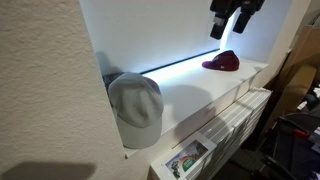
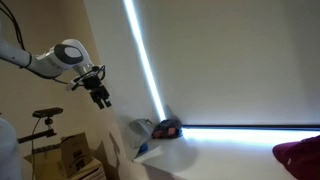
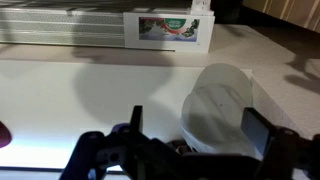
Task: Move the gray hat to the right
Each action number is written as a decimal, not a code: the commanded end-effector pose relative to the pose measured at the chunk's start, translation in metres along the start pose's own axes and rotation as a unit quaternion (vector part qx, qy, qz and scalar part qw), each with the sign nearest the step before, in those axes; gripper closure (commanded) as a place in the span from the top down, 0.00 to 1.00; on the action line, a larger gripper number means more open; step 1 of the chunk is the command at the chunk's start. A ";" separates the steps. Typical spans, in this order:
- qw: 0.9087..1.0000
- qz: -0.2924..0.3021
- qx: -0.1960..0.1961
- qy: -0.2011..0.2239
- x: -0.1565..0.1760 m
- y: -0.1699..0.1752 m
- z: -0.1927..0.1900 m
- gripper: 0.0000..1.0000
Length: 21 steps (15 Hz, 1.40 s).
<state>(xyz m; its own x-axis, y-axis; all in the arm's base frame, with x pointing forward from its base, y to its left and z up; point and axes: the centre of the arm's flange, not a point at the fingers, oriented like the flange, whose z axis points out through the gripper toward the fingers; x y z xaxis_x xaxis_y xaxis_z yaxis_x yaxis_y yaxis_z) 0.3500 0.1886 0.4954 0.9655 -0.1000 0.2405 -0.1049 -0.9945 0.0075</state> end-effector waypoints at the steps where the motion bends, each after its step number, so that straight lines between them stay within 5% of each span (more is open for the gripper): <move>1: 1.000 0.000 0.000 0.000 0.000 0.000 0.000 1.00; 3: 0.998 0.028 0.021 0.057 0.022 -0.011 -0.024 1.00; 5: 0.993 -0.038 0.037 0.103 0.048 -0.028 -0.067 1.00; 8: 0.988 -0.120 0.061 0.077 0.088 -0.054 -0.094 1.00; 12: 0.973 -0.193 0.116 0.056 0.111 -0.042 -0.026 1.00; 16: 0.960 -0.254 0.113 -0.046 0.116 -0.027 0.048 1.00; 17: 0.967 -0.226 0.116 -0.008 0.113 -0.032 0.028 1.00; 20: 0.963 -0.240 0.114 -0.038 0.114 -0.029 0.055 1.00; 21: 0.965 -0.234 0.119 -0.014 0.111 -0.031 0.047 1.00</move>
<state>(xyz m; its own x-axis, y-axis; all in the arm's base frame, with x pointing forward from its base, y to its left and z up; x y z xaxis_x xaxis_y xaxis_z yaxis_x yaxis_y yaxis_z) 0.4757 0.2056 0.4692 0.9046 0.3821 0.1889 0.4068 -0.9062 -0.1152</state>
